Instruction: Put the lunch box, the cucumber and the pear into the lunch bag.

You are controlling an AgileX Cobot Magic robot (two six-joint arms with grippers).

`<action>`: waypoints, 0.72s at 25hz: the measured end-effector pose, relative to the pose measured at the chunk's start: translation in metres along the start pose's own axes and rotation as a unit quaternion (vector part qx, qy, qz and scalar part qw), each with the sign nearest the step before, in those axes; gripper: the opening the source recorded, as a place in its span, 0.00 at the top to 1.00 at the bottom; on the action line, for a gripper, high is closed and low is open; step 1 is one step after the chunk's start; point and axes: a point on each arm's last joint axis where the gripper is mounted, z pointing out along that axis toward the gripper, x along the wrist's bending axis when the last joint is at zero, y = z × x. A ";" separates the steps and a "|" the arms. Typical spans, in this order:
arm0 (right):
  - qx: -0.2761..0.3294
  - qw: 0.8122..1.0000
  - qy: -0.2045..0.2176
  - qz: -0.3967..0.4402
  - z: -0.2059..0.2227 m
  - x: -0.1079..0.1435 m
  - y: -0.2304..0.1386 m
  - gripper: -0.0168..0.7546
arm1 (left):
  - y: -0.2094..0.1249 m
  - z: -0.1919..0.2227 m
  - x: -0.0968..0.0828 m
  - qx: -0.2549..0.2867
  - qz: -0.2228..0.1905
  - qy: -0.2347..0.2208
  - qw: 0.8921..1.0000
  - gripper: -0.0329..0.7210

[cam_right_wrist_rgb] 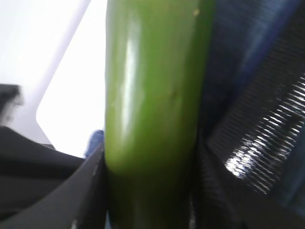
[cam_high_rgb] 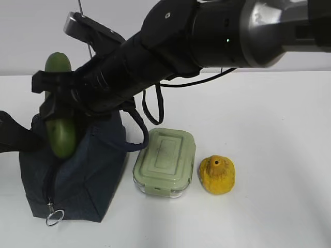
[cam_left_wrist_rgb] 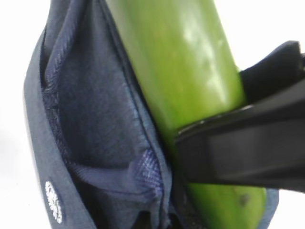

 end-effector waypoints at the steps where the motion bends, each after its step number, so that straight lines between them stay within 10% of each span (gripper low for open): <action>1: 0.007 1.000 -0.017 -0.007 0.001 -0.004 -0.001 0.54 | 0.000 0.000 0.000 0.000 0.000 0.000 1.000 0.95; 8: 0.080 0.987 -0.138 -0.015 0.007 -0.032 -0.017 0.54 | 0.000 0.000 0.000 -0.001 -0.002 -0.001 1.000 0.95; 14: 0.090 0.984 -0.151 -0.021 0.011 -0.037 -0.020 0.51 | 0.000 0.000 0.000 -0.002 -0.002 -0.001 1.000 0.95; 18: 0.088 0.986 -0.139 -0.040 0.010 -0.033 -0.016 0.30 | 0.000 0.000 0.000 -0.002 -0.003 -0.001 1.000 0.95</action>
